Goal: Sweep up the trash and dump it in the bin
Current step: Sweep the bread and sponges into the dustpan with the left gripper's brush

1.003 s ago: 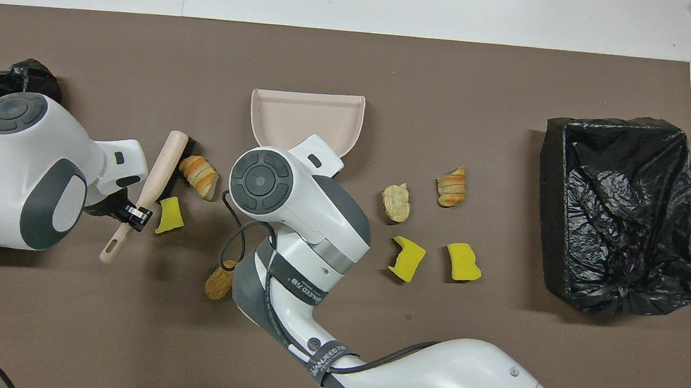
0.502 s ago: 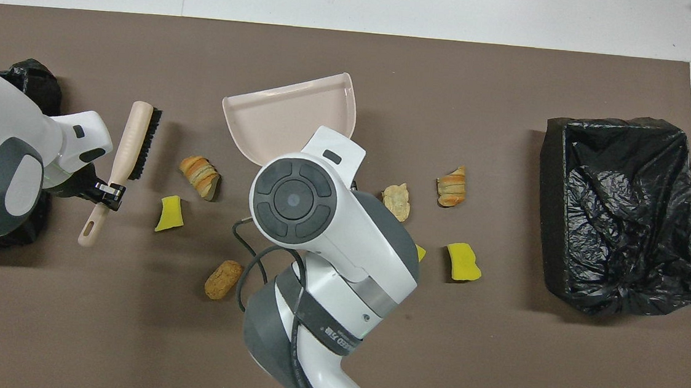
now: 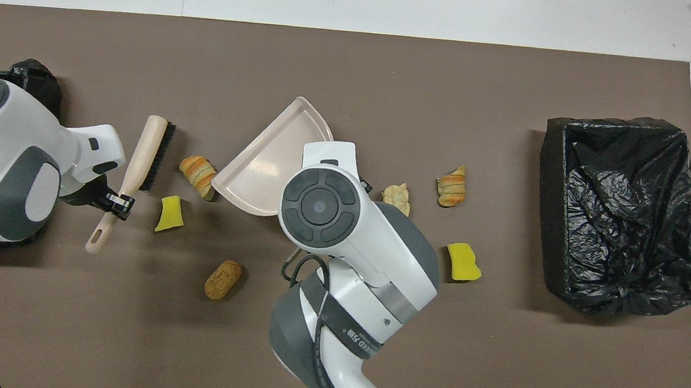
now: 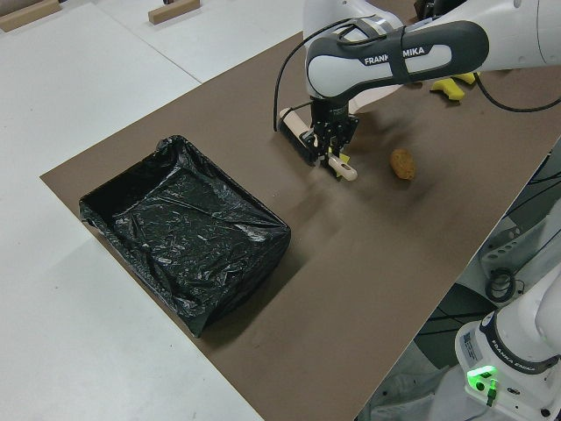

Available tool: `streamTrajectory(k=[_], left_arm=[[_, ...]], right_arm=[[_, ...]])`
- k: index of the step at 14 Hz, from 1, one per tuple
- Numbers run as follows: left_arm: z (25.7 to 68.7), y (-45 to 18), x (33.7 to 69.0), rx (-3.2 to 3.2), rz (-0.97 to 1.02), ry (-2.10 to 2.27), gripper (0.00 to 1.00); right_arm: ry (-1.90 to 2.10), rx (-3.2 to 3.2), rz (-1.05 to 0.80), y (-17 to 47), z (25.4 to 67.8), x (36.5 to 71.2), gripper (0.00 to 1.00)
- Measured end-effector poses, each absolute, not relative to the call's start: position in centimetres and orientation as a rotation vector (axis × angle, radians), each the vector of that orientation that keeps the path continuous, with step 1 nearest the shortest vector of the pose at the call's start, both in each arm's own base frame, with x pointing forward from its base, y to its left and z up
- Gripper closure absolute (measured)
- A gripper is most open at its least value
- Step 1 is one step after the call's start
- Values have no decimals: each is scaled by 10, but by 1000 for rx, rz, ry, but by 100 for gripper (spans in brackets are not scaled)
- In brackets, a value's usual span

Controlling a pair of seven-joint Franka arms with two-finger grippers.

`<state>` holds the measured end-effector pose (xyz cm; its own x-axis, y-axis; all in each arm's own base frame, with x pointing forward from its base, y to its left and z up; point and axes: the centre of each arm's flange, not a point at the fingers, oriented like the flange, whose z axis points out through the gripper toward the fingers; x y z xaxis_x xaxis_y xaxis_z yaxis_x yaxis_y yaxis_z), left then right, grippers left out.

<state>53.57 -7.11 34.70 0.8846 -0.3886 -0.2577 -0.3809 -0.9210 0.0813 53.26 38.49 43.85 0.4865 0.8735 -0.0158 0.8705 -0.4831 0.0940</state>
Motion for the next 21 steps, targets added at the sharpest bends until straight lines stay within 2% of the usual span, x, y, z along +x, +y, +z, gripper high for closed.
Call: streamTrajectory(k=[4, 10, 16, 21], left_arm=[[341, -125, 510, 2985, -488, -784, 74], [354, -149, 486, 2982, -587, -792, 74], [379, -146, 490, 3148, -522, -212, 74], [398, -133, 475, 3194, -624, 353, 74]], right_arm=[[1922, 2367, -23, 356, 423, 544, 67], [2158, 2161, -64, 336, 402, 543, 67], [2201, 2120, -39, 333, 383, 538, 67], [2203, 2116, -29, 333, 383, 537, 67]])
